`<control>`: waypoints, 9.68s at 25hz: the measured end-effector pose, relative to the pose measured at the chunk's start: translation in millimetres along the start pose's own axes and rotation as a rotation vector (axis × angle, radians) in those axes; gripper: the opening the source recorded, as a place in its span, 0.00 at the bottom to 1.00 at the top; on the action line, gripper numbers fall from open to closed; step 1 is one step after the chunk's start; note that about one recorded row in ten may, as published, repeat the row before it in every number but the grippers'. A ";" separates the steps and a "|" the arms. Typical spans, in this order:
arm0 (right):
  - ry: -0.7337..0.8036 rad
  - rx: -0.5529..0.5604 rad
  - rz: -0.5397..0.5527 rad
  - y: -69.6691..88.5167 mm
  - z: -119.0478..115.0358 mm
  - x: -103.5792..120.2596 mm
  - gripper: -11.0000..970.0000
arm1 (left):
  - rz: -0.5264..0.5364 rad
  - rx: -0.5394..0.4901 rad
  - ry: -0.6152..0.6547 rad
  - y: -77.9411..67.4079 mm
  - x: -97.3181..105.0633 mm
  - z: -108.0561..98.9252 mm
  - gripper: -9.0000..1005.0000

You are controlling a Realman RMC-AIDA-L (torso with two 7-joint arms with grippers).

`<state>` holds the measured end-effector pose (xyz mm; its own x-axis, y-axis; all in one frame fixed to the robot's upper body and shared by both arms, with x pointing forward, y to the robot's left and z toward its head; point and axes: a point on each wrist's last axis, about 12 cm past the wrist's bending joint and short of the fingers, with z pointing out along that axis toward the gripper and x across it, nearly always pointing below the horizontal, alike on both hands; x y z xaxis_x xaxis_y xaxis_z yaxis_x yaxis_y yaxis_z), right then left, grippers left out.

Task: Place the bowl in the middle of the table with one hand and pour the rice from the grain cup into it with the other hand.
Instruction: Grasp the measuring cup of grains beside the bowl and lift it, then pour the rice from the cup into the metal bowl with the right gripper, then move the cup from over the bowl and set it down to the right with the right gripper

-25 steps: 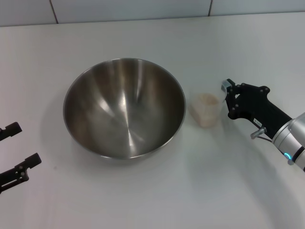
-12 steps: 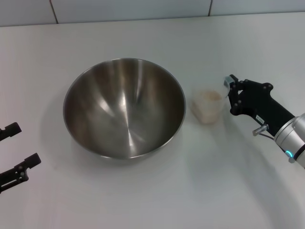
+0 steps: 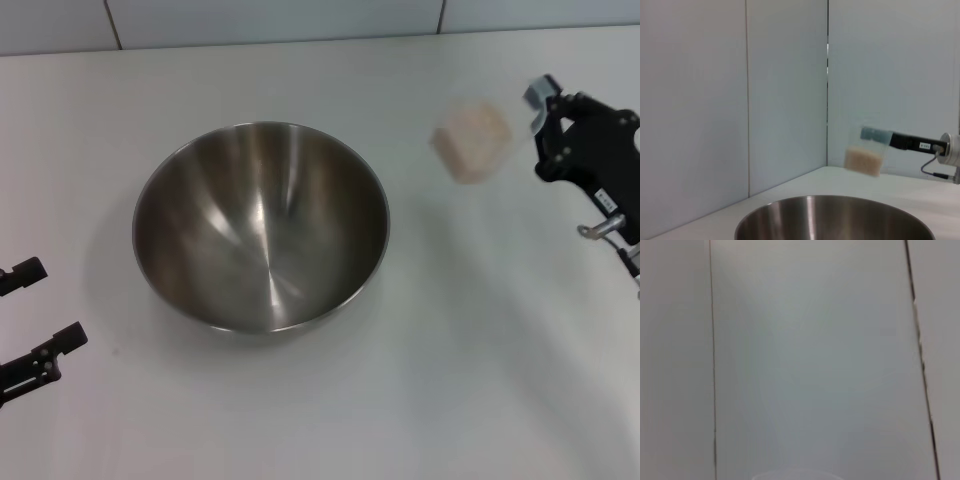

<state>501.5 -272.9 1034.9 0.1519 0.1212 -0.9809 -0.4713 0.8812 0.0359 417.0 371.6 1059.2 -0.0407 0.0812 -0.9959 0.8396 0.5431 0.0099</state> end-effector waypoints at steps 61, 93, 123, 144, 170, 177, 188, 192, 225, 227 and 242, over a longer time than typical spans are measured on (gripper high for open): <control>-0.287 -0.357 -1.158 95.0 92.9 -10.9 0.06 | 0.003 -0.018 -0.014 1.4 -0.8 1.7 0.79; -0.475 -0.308 -1.919 111.3 87.5 -5.1 0.07 | -0.012 -0.033 -0.010 -0.2 1.5 0.0 0.79; -0.498 -0.276 -1.889 121.6 84.1 -8.3 0.08 | -0.011 -0.029 -0.010 -0.9 1.8 1.6 0.79; -0.277 0.128 -0.365 47.4 52.9 -31.5 0.09 | -0.008 -0.014 -0.010 -0.4 0.6 1.9 0.79; 0.271 0.185 -0.124 25.7 48.7 32.4 0.10 | -0.004 -0.011 -0.013 0.6 -0.5 2.9 0.79; 0.304 0.184 -0.137 22.7 46.0 36.2 0.10 | -0.005 -0.015 -0.014 0.3 -0.4 2.0 0.79; 0.317 0.180 -0.135 23.4 46.0 37.6 0.10 | -0.004 -0.012 -0.018 0.3 -0.8 2.7 0.79; 0.317 0.176 -0.135 24.4 45.5 37.9 0.11 | -0.005 -0.012 -0.017 0.2 -0.7 2.7 0.79; 0.345 0.199 -0.148 19.1 17.5 44.6 0.39 | -0.002 -0.014 -0.027 0.3 -1.8 2.5 0.79; 0.346 0.201 -0.148 18.7 15.6 44.9 0.39 | -0.002 -0.014 -0.028 0.6 -2.0 2.7 0.79; 0.156 0.240 -0.071 18.8 -30.9 29.3 0.40 | -0.003 -0.015 -0.029 0.7 -1.9 3.8 0.79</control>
<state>470.2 -266.9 1000.9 0.0332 -0.0004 -0.9995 -0.2428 0.9700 -0.0085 419.7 368.6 1060.8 -0.0274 0.0548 -0.9981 0.8314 0.5556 0.0077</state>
